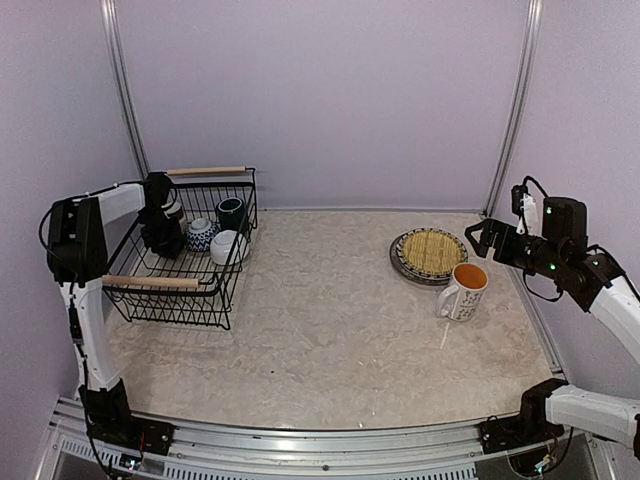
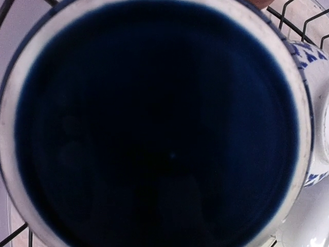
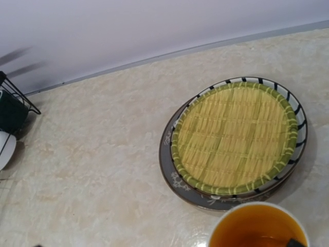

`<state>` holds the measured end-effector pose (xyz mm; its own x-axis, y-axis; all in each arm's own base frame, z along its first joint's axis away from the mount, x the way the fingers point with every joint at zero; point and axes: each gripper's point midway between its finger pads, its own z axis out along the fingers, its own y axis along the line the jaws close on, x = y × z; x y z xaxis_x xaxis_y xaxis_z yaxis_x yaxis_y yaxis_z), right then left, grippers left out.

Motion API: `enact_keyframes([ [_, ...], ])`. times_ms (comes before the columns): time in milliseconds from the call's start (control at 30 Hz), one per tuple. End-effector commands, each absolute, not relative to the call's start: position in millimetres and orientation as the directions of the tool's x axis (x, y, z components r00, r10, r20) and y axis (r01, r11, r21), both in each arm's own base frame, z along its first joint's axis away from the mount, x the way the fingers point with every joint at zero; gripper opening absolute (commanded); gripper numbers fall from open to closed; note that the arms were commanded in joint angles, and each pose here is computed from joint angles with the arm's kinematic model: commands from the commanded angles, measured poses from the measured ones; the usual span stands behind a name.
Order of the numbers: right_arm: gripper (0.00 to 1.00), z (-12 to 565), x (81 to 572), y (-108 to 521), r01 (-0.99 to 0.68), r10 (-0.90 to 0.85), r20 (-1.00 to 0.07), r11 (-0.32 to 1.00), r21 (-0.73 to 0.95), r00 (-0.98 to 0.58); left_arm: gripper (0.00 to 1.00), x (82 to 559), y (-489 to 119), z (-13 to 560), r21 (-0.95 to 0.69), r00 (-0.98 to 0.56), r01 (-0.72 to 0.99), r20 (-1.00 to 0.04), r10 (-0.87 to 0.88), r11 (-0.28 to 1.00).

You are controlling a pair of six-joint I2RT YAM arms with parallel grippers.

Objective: Unload the mixed dishes from the dish rack
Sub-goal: Grab the cup from the dish rack.

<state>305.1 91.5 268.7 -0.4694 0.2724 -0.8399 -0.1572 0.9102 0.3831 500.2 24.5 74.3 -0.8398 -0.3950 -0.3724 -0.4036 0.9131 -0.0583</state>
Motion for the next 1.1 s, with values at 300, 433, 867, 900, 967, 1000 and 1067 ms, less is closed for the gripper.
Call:
enact_keyframes([
  [300, 1.0, 276.8, 307.2, 94.4, -0.162, 0.306, -0.83, 0.893, 0.421, -0.467, 0.16, 507.1, 26.1, 80.7, -0.054, -0.837, -0.388, -0.398, -0.376, 0.92],
  [433, 1.0, 279.0, 306.0, 94.6, -0.161, 0.32, -0.826, 0.886, 0.434, -0.464, 0.06, 506.3, 25.2, 90.3, -0.057, -0.833, -0.382, -0.411, -0.37, 0.922],
  [867, 1.0, 279.8, 307.3, 99.1, -0.16, 0.344, -0.807, 0.87, 0.467, -0.48, 0.0, 486.9, 6.7, 136.4, -0.033, -0.818, -0.366, -0.464, -0.339, 0.93],
  [900, 1.0, 277.7, 308.7, 100.1, -0.157, 0.344, -0.803, 0.87, 0.468, -0.487, 0.0, 485.4, 5.2, 140.6, -0.041, -0.815, -0.364, -0.47, -0.34, 0.93],
  [967, 1.0, 276.1, 310.1, 103.0, -0.158, 0.346, -0.797, 0.866, 0.474, -0.495, 0.0, 482.1, 1.5, 155.8, -0.072, -0.801, -0.354, -0.491, -0.342, 0.932],
  [1000, 1.0, 275.0, 311.2, 104.0, -0.157, 0.347, -0.794, 0.865, 0.476, -0.498, 0.0, 481.1, -0.8, 160.4, -0.088, -0.798, -0.348, -0.494, -0.345, 0.933],
  [1067, 1.0, 273.6, 313.3, 108.9, -0.16, 0.348, -0.788, 0.861, 0.483, -0.507, 0.0, 478.8, -6.3, 171.8, -0.122, -0.791, -0.332, -0.504, -0.347, 0.935],
])
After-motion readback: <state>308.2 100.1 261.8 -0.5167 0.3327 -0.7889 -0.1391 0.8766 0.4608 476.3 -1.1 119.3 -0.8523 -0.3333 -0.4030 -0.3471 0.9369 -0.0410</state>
